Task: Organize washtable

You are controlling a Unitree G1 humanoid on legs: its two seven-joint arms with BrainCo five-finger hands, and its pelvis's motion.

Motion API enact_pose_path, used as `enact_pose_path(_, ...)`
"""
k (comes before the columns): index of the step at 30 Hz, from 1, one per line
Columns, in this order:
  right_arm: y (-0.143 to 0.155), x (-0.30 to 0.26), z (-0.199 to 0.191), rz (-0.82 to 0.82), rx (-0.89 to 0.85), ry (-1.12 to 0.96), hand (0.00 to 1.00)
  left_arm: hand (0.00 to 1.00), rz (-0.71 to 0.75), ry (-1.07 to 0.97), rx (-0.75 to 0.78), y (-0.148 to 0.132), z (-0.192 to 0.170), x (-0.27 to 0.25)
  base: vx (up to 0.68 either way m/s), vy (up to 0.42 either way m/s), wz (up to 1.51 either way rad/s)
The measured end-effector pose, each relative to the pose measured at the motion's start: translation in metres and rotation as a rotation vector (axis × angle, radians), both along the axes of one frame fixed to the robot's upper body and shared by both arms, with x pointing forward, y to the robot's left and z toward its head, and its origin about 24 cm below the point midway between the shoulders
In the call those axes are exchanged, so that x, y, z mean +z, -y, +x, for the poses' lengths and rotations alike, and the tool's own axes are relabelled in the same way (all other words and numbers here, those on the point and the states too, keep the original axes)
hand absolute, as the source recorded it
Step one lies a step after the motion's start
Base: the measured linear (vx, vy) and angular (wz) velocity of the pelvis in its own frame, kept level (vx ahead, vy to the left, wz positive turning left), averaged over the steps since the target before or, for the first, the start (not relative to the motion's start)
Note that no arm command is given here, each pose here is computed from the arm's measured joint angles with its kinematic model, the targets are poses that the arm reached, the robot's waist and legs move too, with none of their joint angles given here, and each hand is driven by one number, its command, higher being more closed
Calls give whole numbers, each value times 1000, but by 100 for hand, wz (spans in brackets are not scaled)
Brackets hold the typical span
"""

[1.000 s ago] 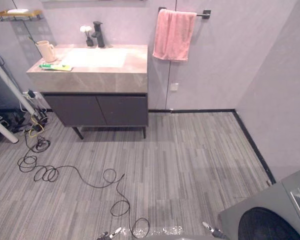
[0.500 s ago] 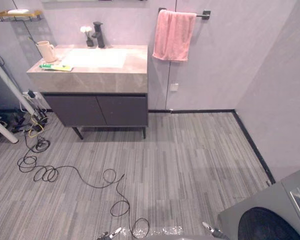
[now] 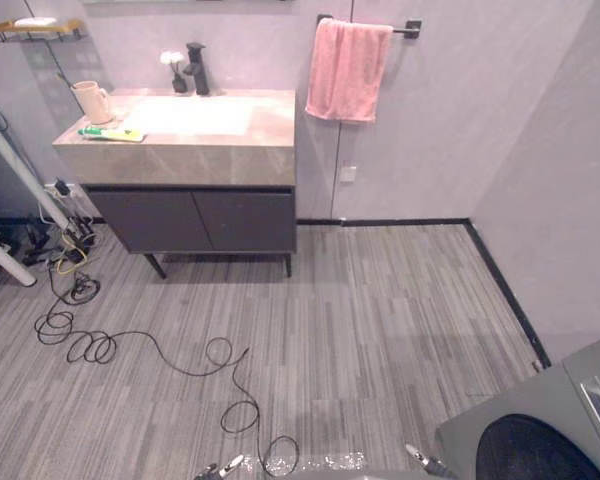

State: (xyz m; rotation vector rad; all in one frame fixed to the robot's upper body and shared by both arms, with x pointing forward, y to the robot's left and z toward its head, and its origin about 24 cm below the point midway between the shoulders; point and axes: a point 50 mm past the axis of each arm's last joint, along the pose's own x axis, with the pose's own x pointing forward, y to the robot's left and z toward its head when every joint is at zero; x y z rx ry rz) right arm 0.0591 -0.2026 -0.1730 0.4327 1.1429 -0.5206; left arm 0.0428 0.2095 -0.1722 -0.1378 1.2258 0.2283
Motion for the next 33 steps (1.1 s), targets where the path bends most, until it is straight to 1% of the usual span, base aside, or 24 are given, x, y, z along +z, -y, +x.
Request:
enact_pose_path(6, 1, 0, -1, 3, -22, 0, 0, 0, 0, 1, -2, 0, 1, 0, -1, 0, -1)
enact_pose_path(12, -2, 0, 1, 28, -154, 31, 0, 0, 10, 21, 46, -5, 5, 1, -6, 6, -5)
enact_pose_path(15, -3, 4, 11, 17, -128, 91, 0, 0, 14, 43, 87, -8, 9, 3, 90, 6, -9)
enact_pose_path(17, -6, 5, 15, 22, -132, 111, 0, 0, 19, 78, 112, -12, 19, 5, 353, -67, -15)
enact_pose_path(19, -5, 5, 19, 23, -143, 120, 0, 0, 11, 95, 108, -9, 28, 6, 435, -117, -8)
enact_pose_path(21, -3, 5, 18, 27, -179, 115, 0, 0, -17, 125, 101, 2, 41, 6, 480, -170, 15)
enact_pose_path(22, 1, 6, 22, 20, -185, 123, 0, 0, -43, 139, 99, 12, 47, 6, 572, -234, 35)
enact_pose_path(26, 1, 8, 33, 19, -168, 143, 0, 0, -86, 162, 154, 24, 56, 6, 720, -334, 19)
enact_pose_path(29, 4, 10, 36, 4, -140, 156, 0, 0, -99, 173, 211, 26, 51, 6, 575, -269, 12)
enact_pose_path(32, -5, 13, 53, 2, -26, 195, 0, 0, -85, 213, 214, 22, 53, 9, 716, -256, -50)
enact_pose_path(33, -17, 15, 64, 20, 31, 215, 0, 0, -73, 227, 207, 18, 55, 10, 414, -139, -41)
